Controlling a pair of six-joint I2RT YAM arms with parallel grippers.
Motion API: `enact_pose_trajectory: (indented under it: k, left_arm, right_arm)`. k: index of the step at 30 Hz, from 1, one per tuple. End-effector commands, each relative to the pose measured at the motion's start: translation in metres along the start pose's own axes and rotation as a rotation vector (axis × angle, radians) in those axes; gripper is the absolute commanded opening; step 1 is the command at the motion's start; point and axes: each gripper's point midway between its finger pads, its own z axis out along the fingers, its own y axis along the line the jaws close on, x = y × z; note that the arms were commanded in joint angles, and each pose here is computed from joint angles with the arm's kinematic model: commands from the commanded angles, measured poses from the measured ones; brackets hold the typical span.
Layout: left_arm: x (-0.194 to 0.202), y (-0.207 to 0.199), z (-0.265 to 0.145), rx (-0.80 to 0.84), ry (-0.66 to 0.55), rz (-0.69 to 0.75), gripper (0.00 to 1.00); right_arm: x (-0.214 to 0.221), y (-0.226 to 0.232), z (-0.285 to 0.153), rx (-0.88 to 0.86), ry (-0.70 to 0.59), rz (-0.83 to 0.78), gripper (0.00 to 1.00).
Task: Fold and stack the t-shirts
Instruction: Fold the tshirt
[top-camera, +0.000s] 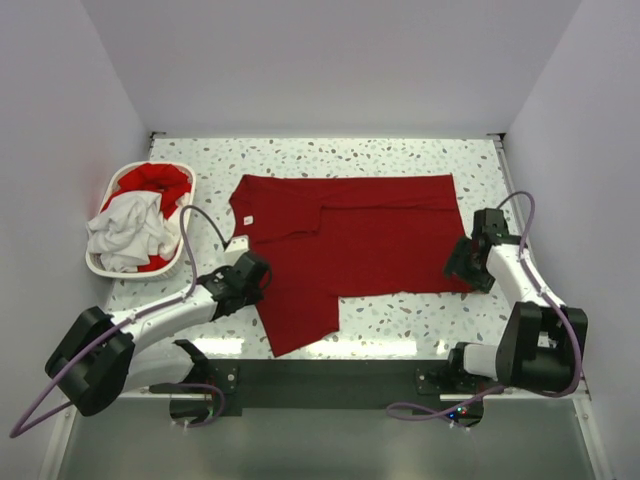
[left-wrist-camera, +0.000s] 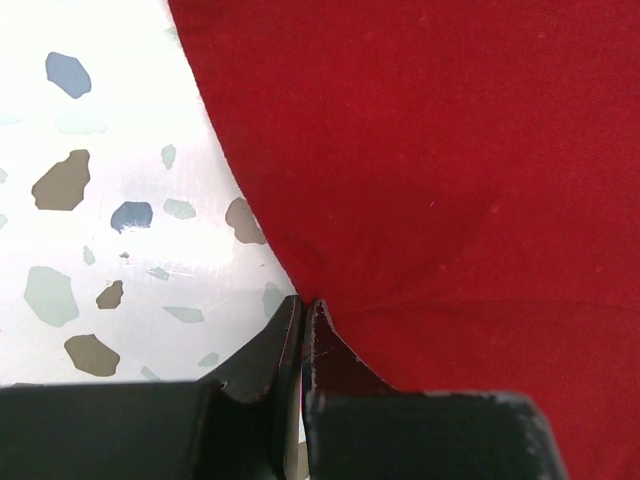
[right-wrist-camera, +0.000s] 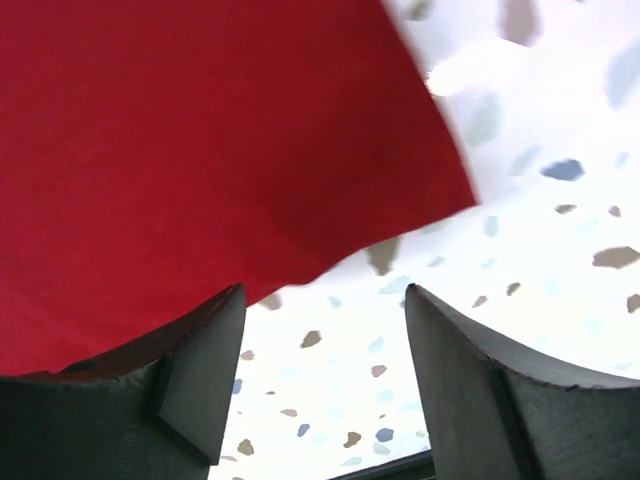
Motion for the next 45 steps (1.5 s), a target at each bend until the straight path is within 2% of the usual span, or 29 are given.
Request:
enact_pose_trajectory:
  k: [1, 7, 17, 26, 29, 36, 40, 45]
  left_arm:
    - [-0.005, 0.007, 0.0, -0.027, -0.042, 0.007, 0.0]
    - [-0.008, 0.008, -0.002, -0.024, -0.06, 0.002, 0.0]
    - [-0.01, 0.009, -0.003, -0.019, -0.076, -0.009, 0.0]
    - [-0.011, 0.008, -0.004, -0.014, -0.081, -0.009, 0.0]
    - [-0.012, 0.008, -0.004, -0.015, -0.08, -0.009, 0.0]
    - [-0.016, 0.01, -0.008, -0.027, -0.089, -0.011, 0.0]
    - [-0.023, 0.007, -0.014, -0.019, -0.095, -0.011, 0.0]
    - [-0.044, 0.001, -0.027, -0.018, -0.131, 0.01, 0.0]
  right_arm:
    - [-0.002, -0.022, 0.008, 0.056, -0.004, 0.125, 0.67]
    - [-0.013, -0.039, 0.015, 0.077, -0.046, 0.256, 0.58]
    - [-0.009, -0.042, 0.037, 0.093, -0.007, 0.286, 0.56]
    - [0.002, -0.046, 0.052, 0.103, 0.032, 0.305, 0.47]
    - [0.005, -0.043, 0.055, 0.092, 0.051, 0.311, 0.39]
    - [0.005, -0.045, 0.046, 0.096, 0.048, 0.309, 0.0]
    - [0.008, -0.047, 0.031, 0.105, 0.047, 0.33, 0.0]
    - [-0.017, -0.04, 0.008, 0.046, -0.048, 0.333, 0.0]
